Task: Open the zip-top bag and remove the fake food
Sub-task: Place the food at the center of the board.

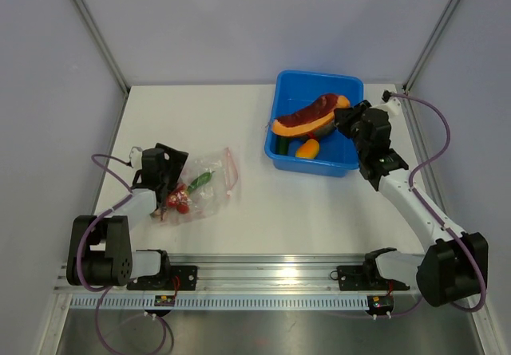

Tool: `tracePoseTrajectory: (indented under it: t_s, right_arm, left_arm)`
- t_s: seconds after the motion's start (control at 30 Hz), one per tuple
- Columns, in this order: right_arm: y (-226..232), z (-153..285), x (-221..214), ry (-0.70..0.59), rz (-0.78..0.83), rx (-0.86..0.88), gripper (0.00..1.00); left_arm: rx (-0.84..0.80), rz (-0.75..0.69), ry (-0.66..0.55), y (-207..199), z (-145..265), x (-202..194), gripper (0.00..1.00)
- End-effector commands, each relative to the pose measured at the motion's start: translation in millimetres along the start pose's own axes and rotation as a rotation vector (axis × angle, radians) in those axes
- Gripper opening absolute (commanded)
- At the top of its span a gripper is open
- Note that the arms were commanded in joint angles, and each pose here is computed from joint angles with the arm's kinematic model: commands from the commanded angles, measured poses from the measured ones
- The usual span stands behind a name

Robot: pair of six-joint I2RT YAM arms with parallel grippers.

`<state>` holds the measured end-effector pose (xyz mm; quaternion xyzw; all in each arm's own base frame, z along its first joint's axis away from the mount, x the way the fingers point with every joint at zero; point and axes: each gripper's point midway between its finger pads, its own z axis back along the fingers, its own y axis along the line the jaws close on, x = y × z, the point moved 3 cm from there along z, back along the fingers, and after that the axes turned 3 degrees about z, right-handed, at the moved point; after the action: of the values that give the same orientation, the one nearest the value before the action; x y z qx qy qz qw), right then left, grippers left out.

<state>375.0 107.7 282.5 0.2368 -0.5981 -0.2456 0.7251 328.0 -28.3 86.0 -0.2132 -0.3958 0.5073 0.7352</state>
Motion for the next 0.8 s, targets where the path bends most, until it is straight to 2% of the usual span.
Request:
tracePoseTrajectory:
  t_s: [0.0,0.2,0.4,0.47,0.6,0.63,0.73,0.77]
  right_arm:
    - [-14,1,10,-0.005,-0.095,-0.012,0.10]
    - [-38,-10,5,0.014,-0.110,-0.079,0.10]
    - [-44,-18,-3,0.046,-0.092,-0.093,0.14]
    - [-43,-21,-6,0.059,-0.091,-0.093,0.19]
    - [-44,-21,-8,0.077,-0.076,-0.101,0.37]
    - [-45,-21,-8,0.077,-0.077,-0.105,0.53]
    - [-46,-19,-6,0.076,-0.073,-0.117,0.67]
    - [-46,-17,-5,0.075,-0.071,-0.120,0.69]
  left_arm:
    - [-0.041,-0.013,-0.017,-15,2,5,0.94]
    - [-0.060,-0.019,-0.006,-22,3,1,0.94]
    - [-0.072,-0.028,0.010,-27,4,-4,0.94]
    - [-0.076,-0.030,0.014,-29,5,-5,0.94]
    - [-0.088,-0.045,0.020,-34,8,-9,0.95]
    - [-0.089,-0.047,0.021,-35,9,-9,0.96]
    - [-0.098,-0.062,0.016,-39,13,-9,0.98]
    - [-0.100,-0.065,0.012,-41,14,-9,0.99]
